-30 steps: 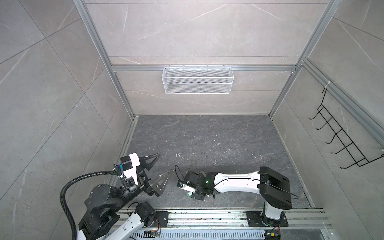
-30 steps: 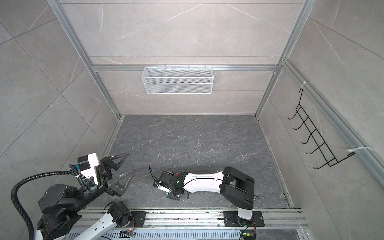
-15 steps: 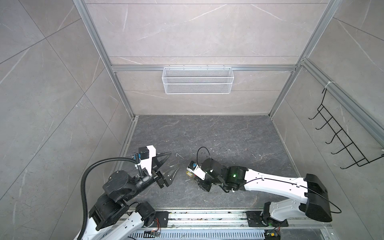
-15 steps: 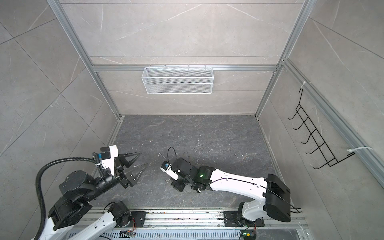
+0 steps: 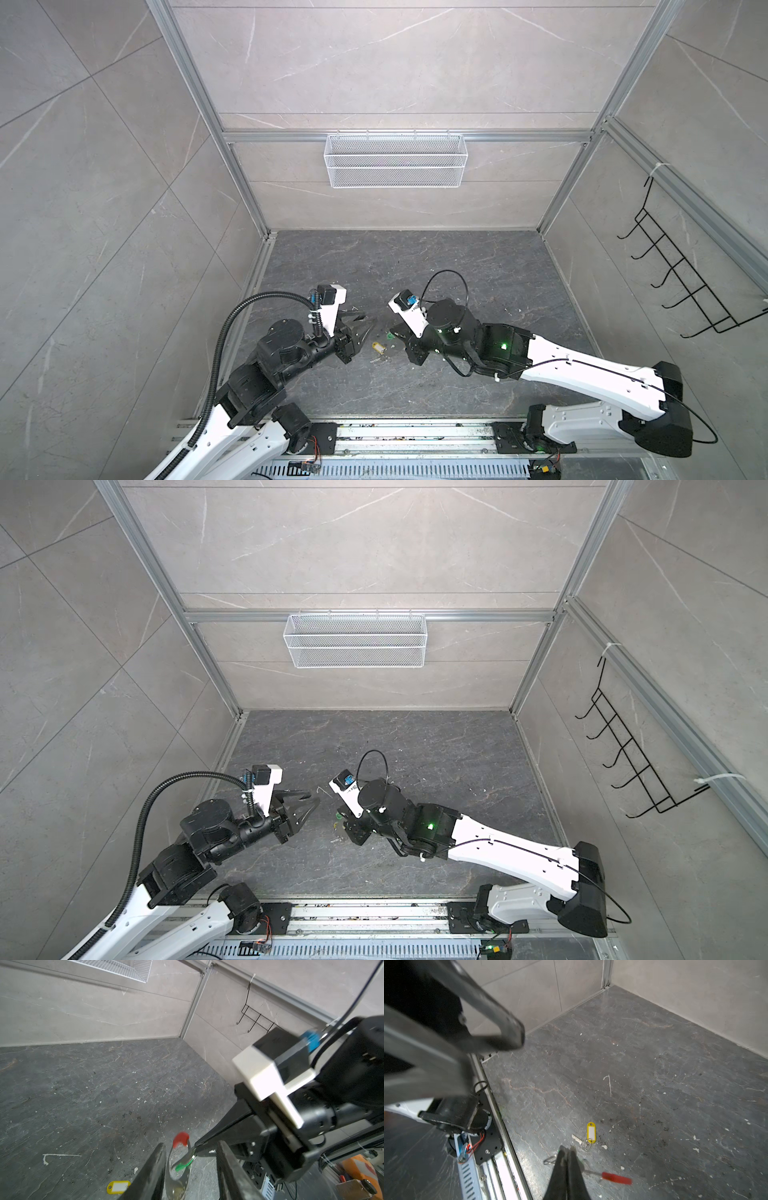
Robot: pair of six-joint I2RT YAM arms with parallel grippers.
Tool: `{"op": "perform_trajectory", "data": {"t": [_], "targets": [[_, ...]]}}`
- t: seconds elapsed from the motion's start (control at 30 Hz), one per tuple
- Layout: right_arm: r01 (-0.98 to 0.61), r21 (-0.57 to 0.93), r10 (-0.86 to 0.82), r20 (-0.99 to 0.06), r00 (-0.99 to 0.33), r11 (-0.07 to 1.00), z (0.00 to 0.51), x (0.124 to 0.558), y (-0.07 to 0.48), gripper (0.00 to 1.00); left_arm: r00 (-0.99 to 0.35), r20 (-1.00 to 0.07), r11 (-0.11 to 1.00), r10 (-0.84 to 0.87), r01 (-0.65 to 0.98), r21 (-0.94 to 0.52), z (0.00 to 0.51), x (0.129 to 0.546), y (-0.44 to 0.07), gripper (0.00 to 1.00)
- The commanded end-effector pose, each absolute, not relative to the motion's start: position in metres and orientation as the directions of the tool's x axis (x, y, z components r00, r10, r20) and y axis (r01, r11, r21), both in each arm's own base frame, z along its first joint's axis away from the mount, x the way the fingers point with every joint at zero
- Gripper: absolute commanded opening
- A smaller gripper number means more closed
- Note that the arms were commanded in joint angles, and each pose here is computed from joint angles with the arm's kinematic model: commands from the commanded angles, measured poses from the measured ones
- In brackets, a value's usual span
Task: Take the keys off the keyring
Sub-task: 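Lift the red-gripped ring with the right gripper while the left gripper reaches toward it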
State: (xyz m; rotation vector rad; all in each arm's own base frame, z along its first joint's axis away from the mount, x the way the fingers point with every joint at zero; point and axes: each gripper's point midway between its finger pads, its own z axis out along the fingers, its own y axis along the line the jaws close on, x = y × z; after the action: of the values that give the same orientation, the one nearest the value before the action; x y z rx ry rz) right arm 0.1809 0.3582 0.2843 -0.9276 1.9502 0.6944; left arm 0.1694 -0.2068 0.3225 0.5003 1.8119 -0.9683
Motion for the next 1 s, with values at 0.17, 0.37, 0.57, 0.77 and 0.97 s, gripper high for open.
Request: {"op": "perform_trajectory", "data": {"t": [0.17, 0.37, 0.57, 0.77, 0.97], "targets": [[-0.759, 0.184, -0.208, -0.898, -0.389, 0.625, 0.333, 0.195, 0.34, 0.0, -0.457, -0.887, 0.536, -0.065, 0.734, -0.417, 0.325, 0.164, -0.219, 0.37], [-0.739, 0.218, -0.151, -0.905, -0.398, 0.638, 0.346, 0.2, 0.333, 0.0, -0.471, -0.879, 0.447, -0.07, 0.773, -0.45, 0.327, 0.154, -0.232, 0.44], [-0.726, 0.246, -0.121, -0.903, -0.413, 0.642, 0.35, 0.201, 0.332, 0.0, -0.498, -0.866, 0.415, -0.042, 0.78, -0.468, 0.32, 0.153, -0.246, 0.45], [-0.732, 0.259, -0.109, -0.904, -0.414, 0.631, 0.353, 0.201, 0.335, 0.0, -0.491, -0.871, 0.418, -0.035, 0.784, -0.459, 0.315, 0.157, -0.256, 0.55], [-0.739, 0.261, -0.111, -0.904, -0.413, 0.621, 0.353, 0.2, 0.338, 0.0, -0.492, -0.87, 0.507, -0.026, 0.744, -0.436, 0.304, 0.173, -0.252, 0.42]]}}
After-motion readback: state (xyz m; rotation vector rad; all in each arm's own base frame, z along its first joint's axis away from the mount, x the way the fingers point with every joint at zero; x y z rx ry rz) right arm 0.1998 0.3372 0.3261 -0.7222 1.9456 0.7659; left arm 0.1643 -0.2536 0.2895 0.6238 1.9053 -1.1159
